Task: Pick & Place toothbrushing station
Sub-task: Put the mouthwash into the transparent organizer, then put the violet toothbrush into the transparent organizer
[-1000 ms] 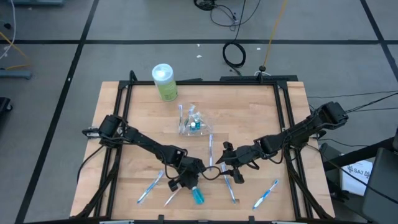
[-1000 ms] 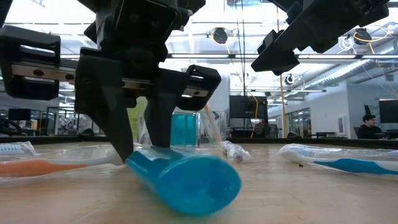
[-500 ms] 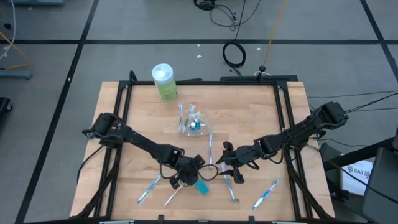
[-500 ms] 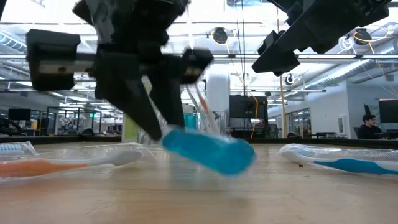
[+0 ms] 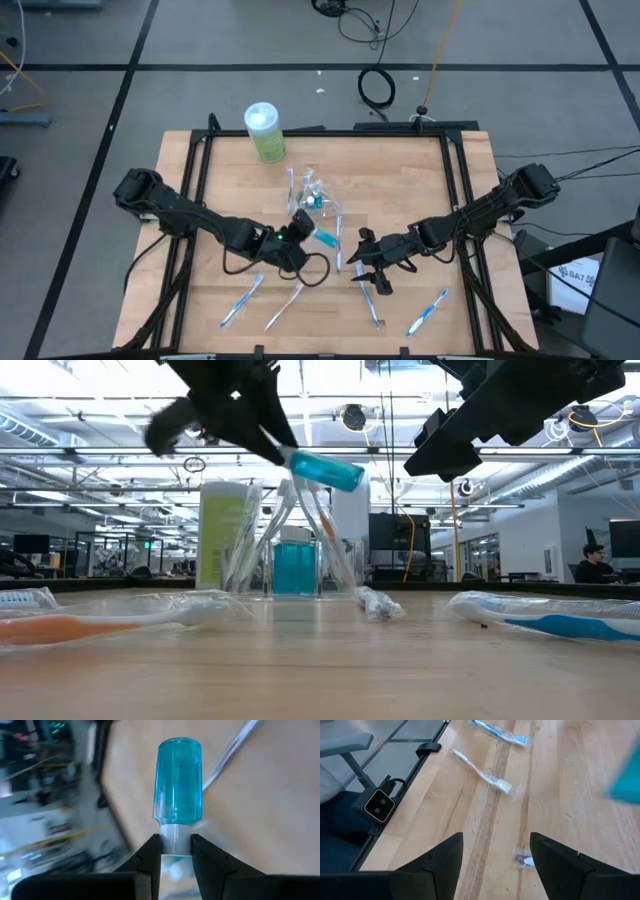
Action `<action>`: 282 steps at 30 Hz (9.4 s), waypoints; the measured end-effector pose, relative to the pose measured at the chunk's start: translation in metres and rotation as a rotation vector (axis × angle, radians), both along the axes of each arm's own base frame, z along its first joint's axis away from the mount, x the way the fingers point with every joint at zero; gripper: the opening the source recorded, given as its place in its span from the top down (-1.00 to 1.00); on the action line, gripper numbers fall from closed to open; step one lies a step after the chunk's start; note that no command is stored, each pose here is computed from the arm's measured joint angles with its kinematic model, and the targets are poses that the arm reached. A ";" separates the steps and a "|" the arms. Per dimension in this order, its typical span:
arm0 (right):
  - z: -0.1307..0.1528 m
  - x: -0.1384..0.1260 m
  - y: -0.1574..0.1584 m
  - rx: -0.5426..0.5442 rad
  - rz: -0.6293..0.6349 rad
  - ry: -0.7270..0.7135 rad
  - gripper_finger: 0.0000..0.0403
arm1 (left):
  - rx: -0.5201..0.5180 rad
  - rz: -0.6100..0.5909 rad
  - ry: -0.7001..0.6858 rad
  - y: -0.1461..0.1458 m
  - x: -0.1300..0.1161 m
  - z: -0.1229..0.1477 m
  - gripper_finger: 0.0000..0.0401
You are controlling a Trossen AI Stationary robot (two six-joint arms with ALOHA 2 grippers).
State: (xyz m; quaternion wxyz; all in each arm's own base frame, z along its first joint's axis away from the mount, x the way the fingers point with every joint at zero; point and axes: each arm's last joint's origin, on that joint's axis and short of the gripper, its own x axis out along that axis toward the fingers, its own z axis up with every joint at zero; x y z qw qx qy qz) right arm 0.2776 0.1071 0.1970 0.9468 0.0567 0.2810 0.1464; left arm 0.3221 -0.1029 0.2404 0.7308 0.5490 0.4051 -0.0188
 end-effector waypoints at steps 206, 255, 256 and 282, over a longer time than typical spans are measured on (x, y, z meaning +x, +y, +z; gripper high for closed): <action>-0.105 0.028 -0.050 0.332 -0.823 0.053 0.99 | -0.910 0.297 -0.654 0.046 -0.148 0.034 0.30; -0.036 0.049 -0.146 -0.276 -0.710 -0.642 1.00 | -0.855 0.236 -0.684 0.046 -0.146 0.040 0.30; -0.037 0.049 -0.144 -0.277 -0.704 -0.636 1.00 | -0.854 0.236 -0.684 0.046 -0.146 0.039 0.30; -0.055 0.050 -0.121 -0.449 -0.661 -0.440 0.90 | -0.855 0.236 -0.681 0.046 -0.146 0.039 0.30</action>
